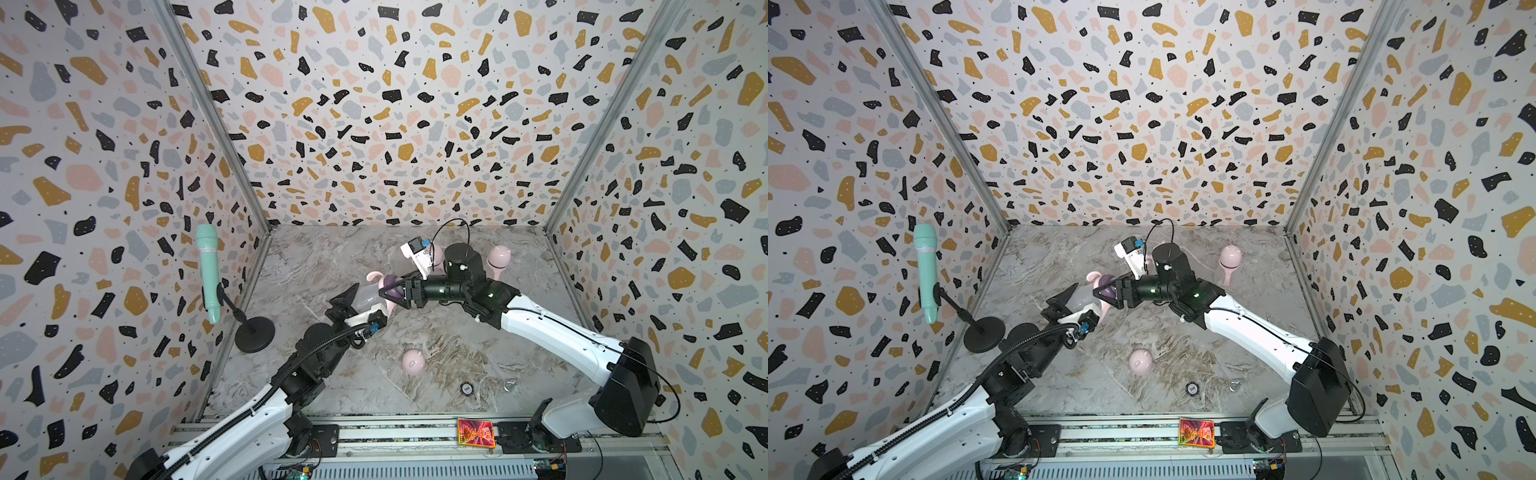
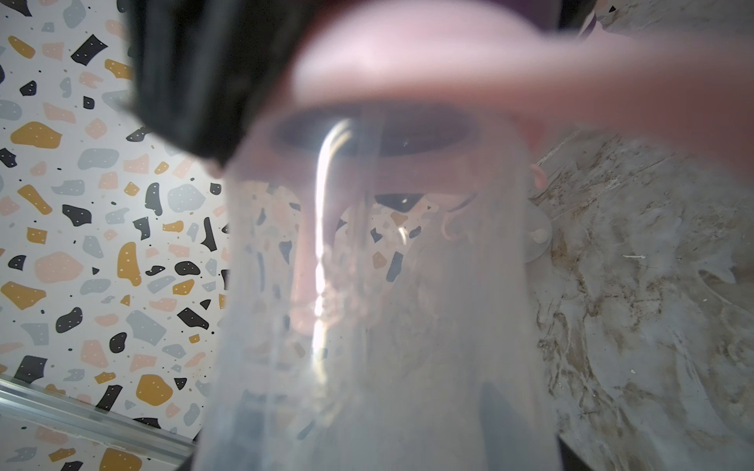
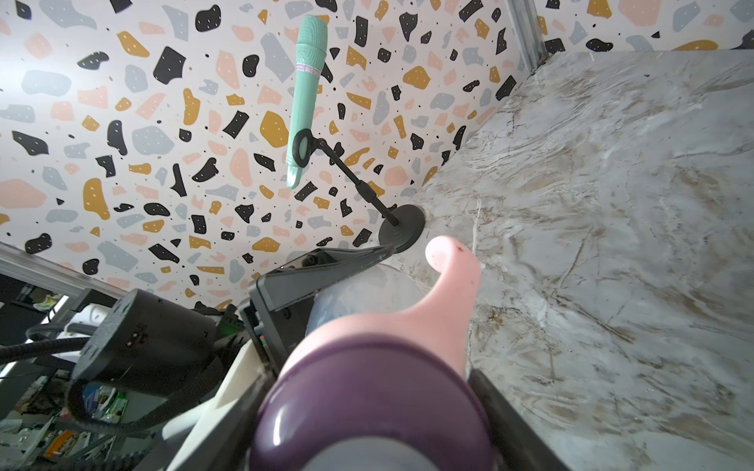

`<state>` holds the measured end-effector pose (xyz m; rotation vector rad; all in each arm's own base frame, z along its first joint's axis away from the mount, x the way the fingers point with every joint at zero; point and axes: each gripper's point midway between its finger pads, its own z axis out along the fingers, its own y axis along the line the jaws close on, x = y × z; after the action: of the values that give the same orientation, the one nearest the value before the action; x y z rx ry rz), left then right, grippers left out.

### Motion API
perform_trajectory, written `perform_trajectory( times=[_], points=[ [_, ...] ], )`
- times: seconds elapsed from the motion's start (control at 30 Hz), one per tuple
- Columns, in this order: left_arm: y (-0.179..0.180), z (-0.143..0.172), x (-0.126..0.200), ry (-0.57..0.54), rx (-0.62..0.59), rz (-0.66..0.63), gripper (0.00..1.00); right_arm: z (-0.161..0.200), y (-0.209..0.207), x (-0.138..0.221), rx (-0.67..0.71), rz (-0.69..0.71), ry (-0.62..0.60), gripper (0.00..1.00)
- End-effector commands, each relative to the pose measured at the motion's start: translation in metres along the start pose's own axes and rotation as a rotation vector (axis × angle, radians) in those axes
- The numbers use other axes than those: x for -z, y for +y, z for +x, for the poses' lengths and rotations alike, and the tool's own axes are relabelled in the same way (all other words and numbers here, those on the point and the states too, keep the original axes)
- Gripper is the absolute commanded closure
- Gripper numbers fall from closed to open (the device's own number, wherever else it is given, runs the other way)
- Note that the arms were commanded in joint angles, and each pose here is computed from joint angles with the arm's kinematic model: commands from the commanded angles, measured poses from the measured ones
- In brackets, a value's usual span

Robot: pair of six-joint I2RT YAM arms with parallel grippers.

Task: Assemble the baby bottles
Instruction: Screw the nipple onto the baby bottle, then place the baby bottle at the center of the board.

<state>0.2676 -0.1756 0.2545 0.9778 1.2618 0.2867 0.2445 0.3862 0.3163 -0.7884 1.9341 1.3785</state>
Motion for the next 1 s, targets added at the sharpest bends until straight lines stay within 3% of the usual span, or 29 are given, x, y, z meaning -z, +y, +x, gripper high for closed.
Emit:
perform_trajectory(
  times=[0.0, 0.03, 0.23, 0.43, 0.53, 0.8, 0.97],
  points=[
    [0.010, -0.016, 0.003, -0.073, 0.082, -0.025, 0.07, -0.033, 0.003, 0.022, 0.137, 0.081, -0.052, 0.82],
    [0.007, -0.016, 0.003, -0.075, 0.102, -0.012, 0.01, -0.033, -0.002, 0.025, 0.154, 0.107, -0.036, 0.85],
    [0.002, -0.011, 0.009, -0.078, 0.243, -0.001, 0.00, -0.033, -0.026, 0.033, 0.242, 0.235, 0.057, 0.89],
    [0.027, -0.008, 0.020, -0.074, 0.515, -0.101, 0.00, -0.018, -0.079, 0.026, 0.287, 0.447, 0.200, 0.92],
    [0.042, -0.001, 0.024, -0.020, 0.619, -0.166, 0.00, -0.012, -0.099, 0.019, 0.299, 0.503, 0.240, 0.92],
    [0.055, 0.015, 0.028, 0.072, 0.730, -0.253, 0.00, 0.007, -0.156, -0.009, 0.328, 0.635, 0.384, 0.92],
    [0.055, 0.023, 0.031, 0.112, 0.730, -0.267, 0.00, 0.024, -0.187, -0.015, 0.326, 0.722, 0.497, 0.92]
  ],
)
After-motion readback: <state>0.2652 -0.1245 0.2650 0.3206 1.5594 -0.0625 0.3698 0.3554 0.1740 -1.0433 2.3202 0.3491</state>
